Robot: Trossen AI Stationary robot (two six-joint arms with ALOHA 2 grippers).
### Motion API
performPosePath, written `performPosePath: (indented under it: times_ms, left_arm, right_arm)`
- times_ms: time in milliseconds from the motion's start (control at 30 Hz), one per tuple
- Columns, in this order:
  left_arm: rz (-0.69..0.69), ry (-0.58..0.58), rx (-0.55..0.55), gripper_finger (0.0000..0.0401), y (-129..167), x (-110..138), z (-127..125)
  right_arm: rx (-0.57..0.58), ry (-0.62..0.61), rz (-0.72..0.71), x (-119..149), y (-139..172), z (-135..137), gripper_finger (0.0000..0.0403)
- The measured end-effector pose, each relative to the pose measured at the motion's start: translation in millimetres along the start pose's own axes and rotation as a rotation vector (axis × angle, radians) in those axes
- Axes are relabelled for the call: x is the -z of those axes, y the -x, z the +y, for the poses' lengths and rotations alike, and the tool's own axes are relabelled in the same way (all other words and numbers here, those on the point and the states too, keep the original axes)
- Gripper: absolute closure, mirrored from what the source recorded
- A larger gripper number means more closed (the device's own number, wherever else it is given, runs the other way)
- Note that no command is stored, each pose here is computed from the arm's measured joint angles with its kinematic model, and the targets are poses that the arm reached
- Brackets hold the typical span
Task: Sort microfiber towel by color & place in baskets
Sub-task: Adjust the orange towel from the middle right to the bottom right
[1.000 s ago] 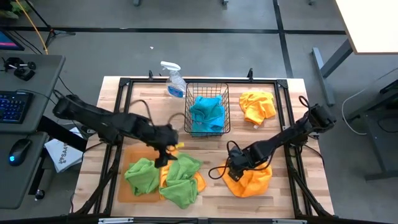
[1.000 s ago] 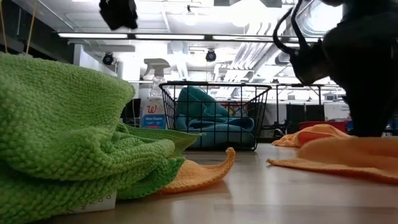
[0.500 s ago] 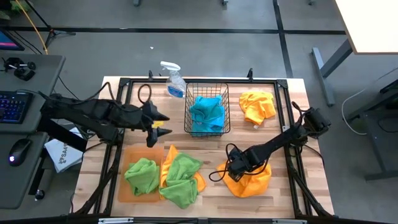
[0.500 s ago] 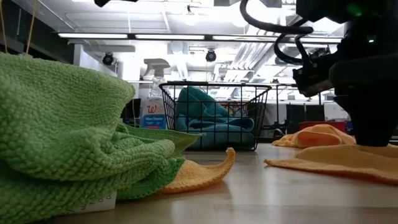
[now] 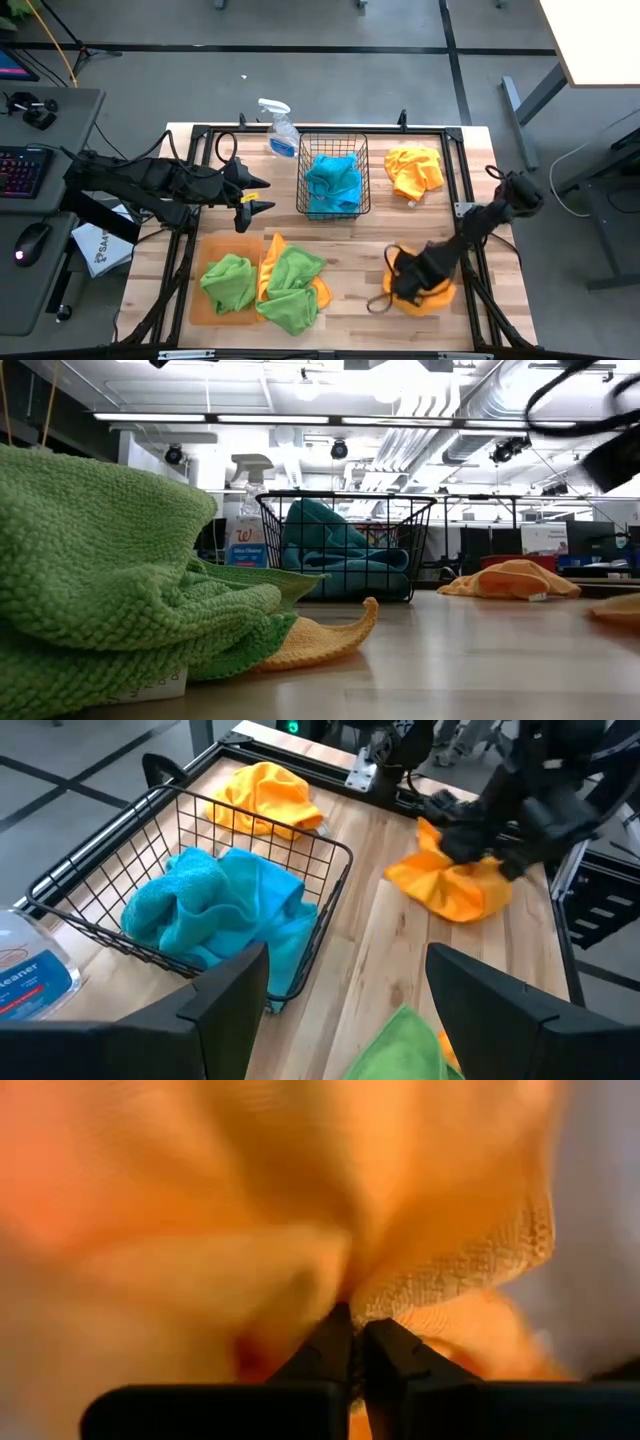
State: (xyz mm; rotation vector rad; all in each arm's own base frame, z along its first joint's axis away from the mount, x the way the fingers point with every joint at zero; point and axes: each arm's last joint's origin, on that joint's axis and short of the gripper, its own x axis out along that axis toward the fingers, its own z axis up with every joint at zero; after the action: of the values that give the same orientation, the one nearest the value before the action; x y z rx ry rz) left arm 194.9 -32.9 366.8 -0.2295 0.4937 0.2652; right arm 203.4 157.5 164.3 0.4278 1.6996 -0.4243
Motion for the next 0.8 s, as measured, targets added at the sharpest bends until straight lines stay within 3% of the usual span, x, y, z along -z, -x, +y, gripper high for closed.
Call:
performPosePath:
  times_ms: [133, 300, 500, 633, 800]
  left_arm:
    - [0.001, 0.004, 0.000, 0.0142, 0, 0, 0]
    - [0.004, 0.032, 0.007, 0.0142, 0, 0, 0]
    - [0.004, 0.033, 0.008, 0.0142, 0, 0, 0]
    - [0.004, 0.033, 0.008, 0.0142, 0, 0, 0]
    - [0.005, 0.033, 0.009, 0.0142, 0, 0, 0]
  right_arm:
    - [-0.125, 0.076, 0.056, 24, -2, 19, 0.0400]
    - [-0.103, 0.035, 0.110, 53, -5, 25, 0.0401]
    - [-0.145, -0.035, 0.090, 64, 5, 23, 0.0382]
    - [-0.224, -0.032, 0.080, 67, 23, 16, 0.0343]
    - [-0.326, -0.060, -0.003, 73, 53, -2, 0.0259]
